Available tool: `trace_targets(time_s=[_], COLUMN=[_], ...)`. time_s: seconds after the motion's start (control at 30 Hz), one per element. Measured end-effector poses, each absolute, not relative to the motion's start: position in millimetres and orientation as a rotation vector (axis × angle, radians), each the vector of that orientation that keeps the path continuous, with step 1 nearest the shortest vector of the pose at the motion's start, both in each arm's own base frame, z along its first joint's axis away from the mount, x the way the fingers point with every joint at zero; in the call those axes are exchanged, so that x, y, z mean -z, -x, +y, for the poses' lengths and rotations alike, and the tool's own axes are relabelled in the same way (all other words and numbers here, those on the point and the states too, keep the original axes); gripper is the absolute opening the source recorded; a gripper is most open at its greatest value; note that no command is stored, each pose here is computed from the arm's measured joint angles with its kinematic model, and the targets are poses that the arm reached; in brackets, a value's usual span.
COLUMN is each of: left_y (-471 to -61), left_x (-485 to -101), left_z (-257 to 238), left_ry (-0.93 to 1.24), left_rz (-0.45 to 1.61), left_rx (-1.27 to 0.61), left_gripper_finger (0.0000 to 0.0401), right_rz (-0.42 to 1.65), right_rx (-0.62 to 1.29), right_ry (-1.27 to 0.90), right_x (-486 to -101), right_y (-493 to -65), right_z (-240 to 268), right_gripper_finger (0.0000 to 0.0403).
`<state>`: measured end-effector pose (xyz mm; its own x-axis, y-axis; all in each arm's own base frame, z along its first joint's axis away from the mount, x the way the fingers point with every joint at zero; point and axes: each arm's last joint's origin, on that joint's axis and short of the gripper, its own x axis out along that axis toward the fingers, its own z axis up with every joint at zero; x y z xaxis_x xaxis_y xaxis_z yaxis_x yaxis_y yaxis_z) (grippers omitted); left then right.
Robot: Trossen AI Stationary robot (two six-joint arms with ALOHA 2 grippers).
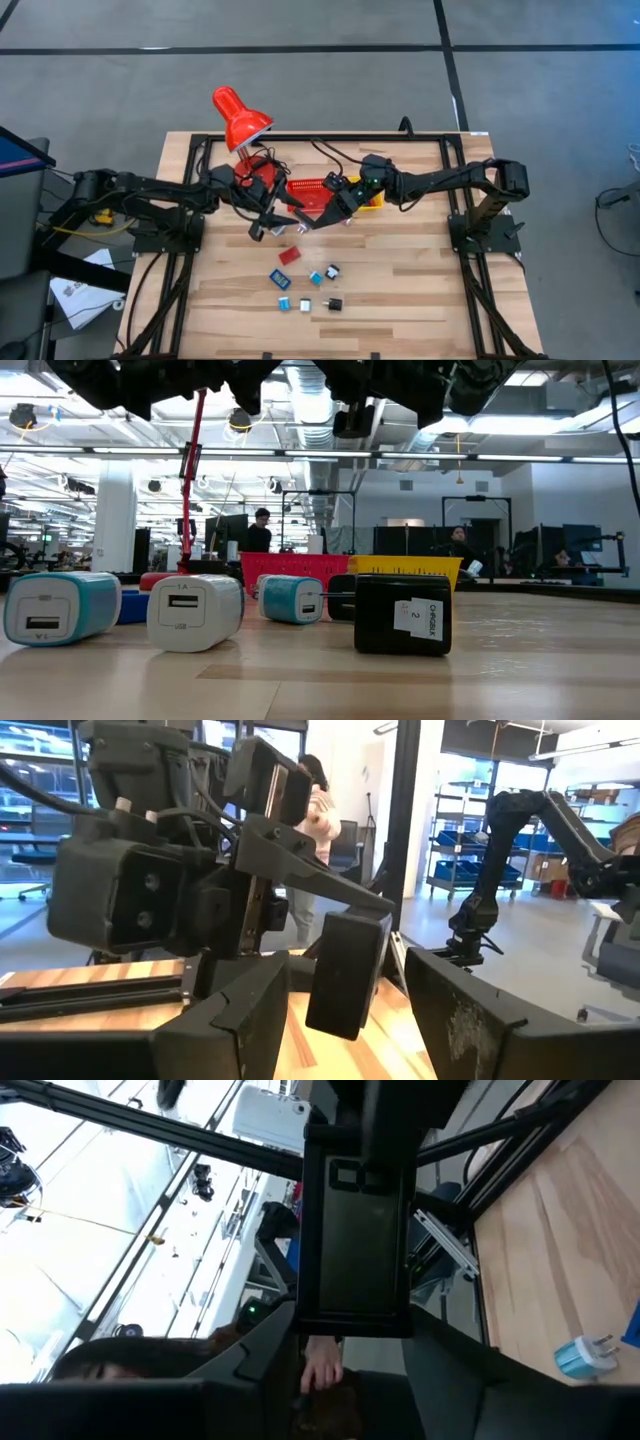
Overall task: Pick & Place Office items
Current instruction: Put the black digital timer into the yellow bin
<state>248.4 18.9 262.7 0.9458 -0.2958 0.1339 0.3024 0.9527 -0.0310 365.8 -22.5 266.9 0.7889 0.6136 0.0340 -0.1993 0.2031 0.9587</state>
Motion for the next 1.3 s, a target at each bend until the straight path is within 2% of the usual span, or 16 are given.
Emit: trace_targets(time_s=[0.13,0.4,0.6,0.87,1.1,1.3], left_y=[-245.2,-243.9,-244.0,-244.1,-243.9,-244.1], left_x=[-266.8,-267.9,-267.3,-267.3,-267.7,-267.1], left_z=[18.6,18.4,18.4,18.5,18.3,18.5], left_ry=[0.048,0.049,0.051,0.051,0.042,0.06], left_rz=[-0.143,-0.142,-0.135,-0.136,-0.14,-0.134], left_rx=[0.305,0.305,0.304,0.302,0.308,0.302], left_gripper_finger=[0.0195,0.0195,0.019,0.0134,0.0072,0.0069], right_rz=[0.398,0.398,0.398,0.383,0.327,0.256], right_rx=[-0.594,-0.595,-0.596,-0.579,-0.545,-0.509], right_ry=[-1.24,-1.236,-1.236,-1.238,-1.189,-1.153], right_x=[-266.8,-266.9,-266.9,-266.9,-267.7,-270.3], right_y=[-365.9,-365.9,-365.9,-366.2,-366.7,-365.8], right_z=[-20.9,-20.9,-20.9,-21.9,-24.9,-38.6], right_gripper_finger=[0.016,0.0146,0.0158,0.0152,0.0182,0.0201])
